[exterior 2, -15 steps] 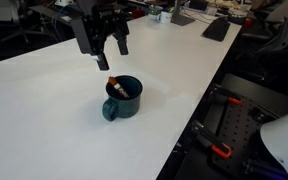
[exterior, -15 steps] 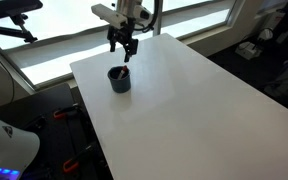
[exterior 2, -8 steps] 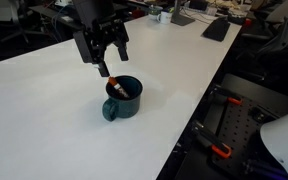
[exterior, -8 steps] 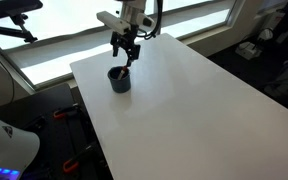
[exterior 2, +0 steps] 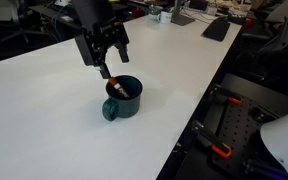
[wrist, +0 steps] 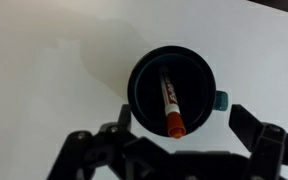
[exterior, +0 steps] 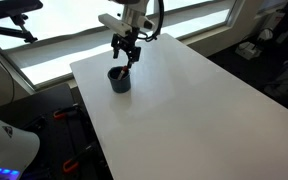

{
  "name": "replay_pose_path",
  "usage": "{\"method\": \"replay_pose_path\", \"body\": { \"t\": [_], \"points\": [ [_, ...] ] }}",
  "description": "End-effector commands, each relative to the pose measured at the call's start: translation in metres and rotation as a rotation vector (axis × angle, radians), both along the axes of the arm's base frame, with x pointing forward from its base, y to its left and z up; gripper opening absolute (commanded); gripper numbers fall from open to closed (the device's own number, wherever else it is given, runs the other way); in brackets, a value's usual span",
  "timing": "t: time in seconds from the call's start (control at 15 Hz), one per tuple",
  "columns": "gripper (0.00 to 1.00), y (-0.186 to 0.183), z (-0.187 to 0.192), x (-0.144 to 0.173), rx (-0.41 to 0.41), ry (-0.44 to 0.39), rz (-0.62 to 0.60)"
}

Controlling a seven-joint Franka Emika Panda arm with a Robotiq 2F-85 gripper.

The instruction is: Remove the marker from the cup

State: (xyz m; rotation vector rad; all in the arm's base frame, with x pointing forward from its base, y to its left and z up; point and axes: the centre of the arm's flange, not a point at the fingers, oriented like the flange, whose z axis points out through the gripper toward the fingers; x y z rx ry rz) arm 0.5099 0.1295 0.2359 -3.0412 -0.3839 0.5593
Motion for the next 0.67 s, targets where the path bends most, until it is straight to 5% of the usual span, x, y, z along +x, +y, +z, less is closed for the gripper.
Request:
{"method": "replay_pose_path", "body": {
  "t": [0.0,0.6],
  "points": [
    [1.00,0.0004,-0.0013,0.0051,-0.048,0.035,-0.012],
    [1.00,-0.0020,-0.0045,0.0030,-0.096,0.089,-0.011]
  ]
}}
